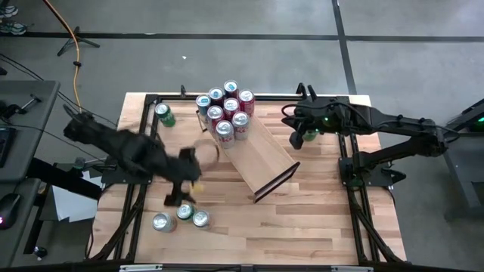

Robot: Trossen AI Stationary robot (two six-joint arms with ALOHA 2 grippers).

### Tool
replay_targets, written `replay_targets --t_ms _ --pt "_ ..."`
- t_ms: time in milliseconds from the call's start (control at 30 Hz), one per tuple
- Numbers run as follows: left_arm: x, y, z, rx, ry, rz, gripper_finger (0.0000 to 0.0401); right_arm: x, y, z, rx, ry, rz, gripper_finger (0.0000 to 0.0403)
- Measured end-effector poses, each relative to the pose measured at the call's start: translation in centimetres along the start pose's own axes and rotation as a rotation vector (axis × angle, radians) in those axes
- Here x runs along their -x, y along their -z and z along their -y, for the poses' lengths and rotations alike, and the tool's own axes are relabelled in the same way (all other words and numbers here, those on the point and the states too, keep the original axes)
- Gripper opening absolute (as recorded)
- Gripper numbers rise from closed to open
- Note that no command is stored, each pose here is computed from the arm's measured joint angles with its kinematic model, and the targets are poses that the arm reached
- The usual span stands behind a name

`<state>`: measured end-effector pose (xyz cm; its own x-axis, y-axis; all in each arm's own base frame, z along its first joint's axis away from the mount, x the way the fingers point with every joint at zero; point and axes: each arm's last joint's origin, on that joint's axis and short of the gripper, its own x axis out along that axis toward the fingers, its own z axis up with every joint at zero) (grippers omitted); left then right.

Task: Place canned beverage on shelf
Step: Put the silver soda can on the shelf aligned with the other silver soda cans

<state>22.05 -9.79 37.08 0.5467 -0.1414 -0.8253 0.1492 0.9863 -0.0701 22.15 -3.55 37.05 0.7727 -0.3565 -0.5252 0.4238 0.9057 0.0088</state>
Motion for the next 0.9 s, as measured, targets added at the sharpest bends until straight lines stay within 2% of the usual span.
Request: replay_targets --t_ms 200,400,567,900 --pt "-5.4 1.7 3.2 -0.128 -0.007 -0.173 0.0329 -0.1 0.2 0.6 0.038 0.027 -0.03 0.0" --pt "-9.0 1.7 4.6 -0.161 -0.023 -0.248 0.0329 -0.2 0.1 1.1 0.052 0.045 -0.03 0.0" --pt "-10.4 1.5 5.4 -0.17 0.006 -0.247 0.0329 -0.3 0.2 1.3 0.049 0.054 -0.039 0.0" --pt "-12.1 2.1 6.4 -0.201 -0.003 -0.306 0.0329 -0.3 0.5 1.4 0.046 0.054 -0.069 0.0"
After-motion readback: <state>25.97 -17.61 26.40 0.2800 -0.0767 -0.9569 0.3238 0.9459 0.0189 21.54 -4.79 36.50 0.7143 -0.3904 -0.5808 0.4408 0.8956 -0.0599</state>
